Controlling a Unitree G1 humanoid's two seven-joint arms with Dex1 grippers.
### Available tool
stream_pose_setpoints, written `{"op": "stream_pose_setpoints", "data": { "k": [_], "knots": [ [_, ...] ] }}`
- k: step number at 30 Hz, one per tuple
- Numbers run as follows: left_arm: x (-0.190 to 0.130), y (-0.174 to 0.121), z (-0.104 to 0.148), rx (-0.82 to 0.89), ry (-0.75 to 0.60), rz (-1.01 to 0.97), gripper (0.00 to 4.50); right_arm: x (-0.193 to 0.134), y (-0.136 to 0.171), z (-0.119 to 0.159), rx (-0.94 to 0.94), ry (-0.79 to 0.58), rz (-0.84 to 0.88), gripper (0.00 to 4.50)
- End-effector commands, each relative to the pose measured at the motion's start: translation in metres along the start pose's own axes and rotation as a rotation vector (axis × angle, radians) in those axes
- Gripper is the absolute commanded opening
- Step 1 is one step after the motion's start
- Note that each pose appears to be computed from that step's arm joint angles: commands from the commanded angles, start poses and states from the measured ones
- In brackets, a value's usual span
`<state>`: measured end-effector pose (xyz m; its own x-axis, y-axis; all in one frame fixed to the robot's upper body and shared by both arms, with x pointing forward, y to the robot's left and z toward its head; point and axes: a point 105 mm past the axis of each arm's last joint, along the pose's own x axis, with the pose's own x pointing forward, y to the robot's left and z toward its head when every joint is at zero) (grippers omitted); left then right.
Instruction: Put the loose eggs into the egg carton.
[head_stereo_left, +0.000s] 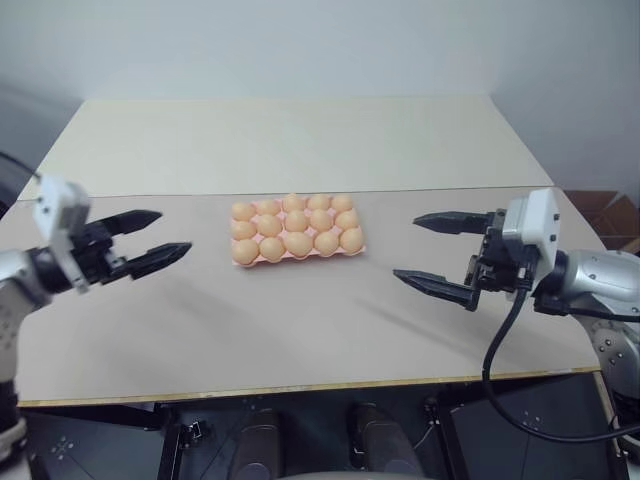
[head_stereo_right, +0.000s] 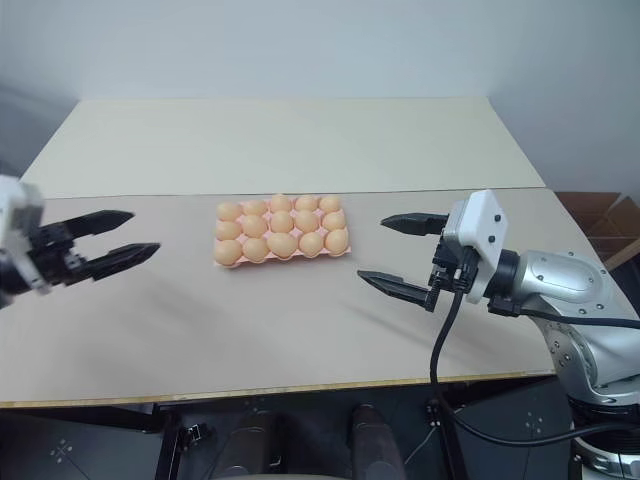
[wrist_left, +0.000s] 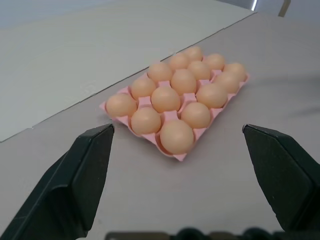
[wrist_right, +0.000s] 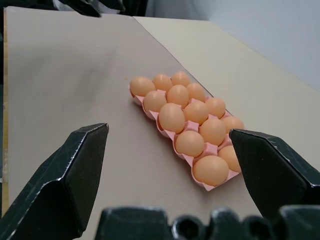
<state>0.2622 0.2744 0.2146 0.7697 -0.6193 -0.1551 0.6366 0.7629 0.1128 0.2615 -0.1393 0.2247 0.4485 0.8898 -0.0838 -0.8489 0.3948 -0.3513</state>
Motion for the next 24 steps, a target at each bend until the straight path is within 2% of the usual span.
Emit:
{"op": "stream_pose_setpoints", "data": {
  "k": [1, 6, 12, 24],
  "knots": [
    [-0.025, -0.007, 0.003, 0.021, -0.031, 0.098, 4.48, -0.006, -0.004, 0.004, -0.037, -0.012, -0.014, 4.50],
    [-0.038, -0.032, -0.010, -0.040, -0.044, 0.161, 4.48, -0.007, -0.007, -0.004, -0.009, 0.006, -0.017, 4.50],
    [-0.040, -0.046, -0.006, -0.068, -0.093, 0.205, 4.48, -0.004, -0.009, -0.008, 0.010, 0.009, -0.014, 4.50],
    [-0.035, -0.048, -0.003, -0.065, -0.088, 0.209, 4.48, -0.001, -0.016, -0.010, -0.013, 0.014, -0.005, 4.50]
  ]
}}
